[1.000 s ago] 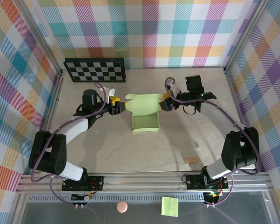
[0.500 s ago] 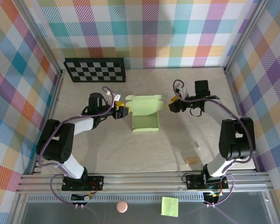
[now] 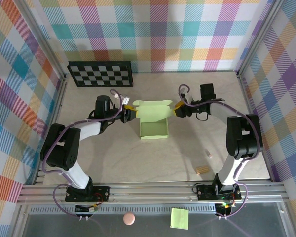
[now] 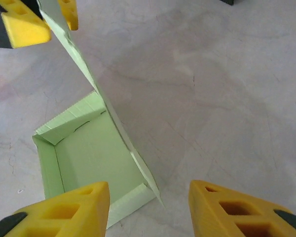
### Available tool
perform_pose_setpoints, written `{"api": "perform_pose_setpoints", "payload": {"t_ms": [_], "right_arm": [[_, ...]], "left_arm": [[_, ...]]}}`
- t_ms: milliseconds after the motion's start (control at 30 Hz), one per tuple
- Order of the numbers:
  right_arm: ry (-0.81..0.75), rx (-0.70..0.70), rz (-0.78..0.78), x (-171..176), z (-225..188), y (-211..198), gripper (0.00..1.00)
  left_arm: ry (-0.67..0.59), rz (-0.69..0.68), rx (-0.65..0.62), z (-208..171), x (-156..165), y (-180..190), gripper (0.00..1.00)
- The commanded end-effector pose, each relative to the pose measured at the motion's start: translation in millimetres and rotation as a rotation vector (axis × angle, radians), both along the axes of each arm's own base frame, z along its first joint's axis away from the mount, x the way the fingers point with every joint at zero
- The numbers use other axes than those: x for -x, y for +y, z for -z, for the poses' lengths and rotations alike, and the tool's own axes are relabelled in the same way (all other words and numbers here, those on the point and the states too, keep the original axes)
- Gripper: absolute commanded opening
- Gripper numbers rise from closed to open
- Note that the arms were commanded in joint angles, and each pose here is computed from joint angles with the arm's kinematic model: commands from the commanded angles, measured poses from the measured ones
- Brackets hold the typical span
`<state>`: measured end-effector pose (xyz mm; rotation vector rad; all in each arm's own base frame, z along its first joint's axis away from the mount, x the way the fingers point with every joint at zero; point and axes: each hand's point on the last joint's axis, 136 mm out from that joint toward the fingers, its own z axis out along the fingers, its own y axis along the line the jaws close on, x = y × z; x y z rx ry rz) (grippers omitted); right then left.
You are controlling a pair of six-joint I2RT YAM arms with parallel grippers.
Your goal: Fold the paper box
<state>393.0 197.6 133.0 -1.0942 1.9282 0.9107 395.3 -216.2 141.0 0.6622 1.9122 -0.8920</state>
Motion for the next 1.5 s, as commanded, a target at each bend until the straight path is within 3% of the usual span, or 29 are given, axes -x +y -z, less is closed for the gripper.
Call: {"api": "perform_pose_setpoints", "payload": {"t_ms": [0,733,900,1100,1467], "right_arm": [[-0.018,-0.025,-0.071,4.1,-5.3,8.1,0.45],[-0.037,0.004,-0.152,2.3,-4.2,22.3,0.27],[-0.041,0.003,-0.153,2.2,-5.9,23.5,0.18],[-0.045,-0.004,-0.157,3.1,-9.6,25.7,0.0],[-0.046,0.018,-0.118,3.0,-14.3,26.4,0.0]], "left_arm": [[-0.033,0.025,-0.004,-4.9,-4.1,-6.3,0.41],[-0.027,0.06,-0.033,-1.2,-5.3,-12.7,0.19],[-0.031,0.061,-0.042,-2.6,-4.9,-13.8,0.19],[-0.037,0.065,-0.052,-4.1,-3.6,-15.3,0.16],[-0.051,0.05,-0.096,-5.6,-4.7,-17.6,0.07]]}}
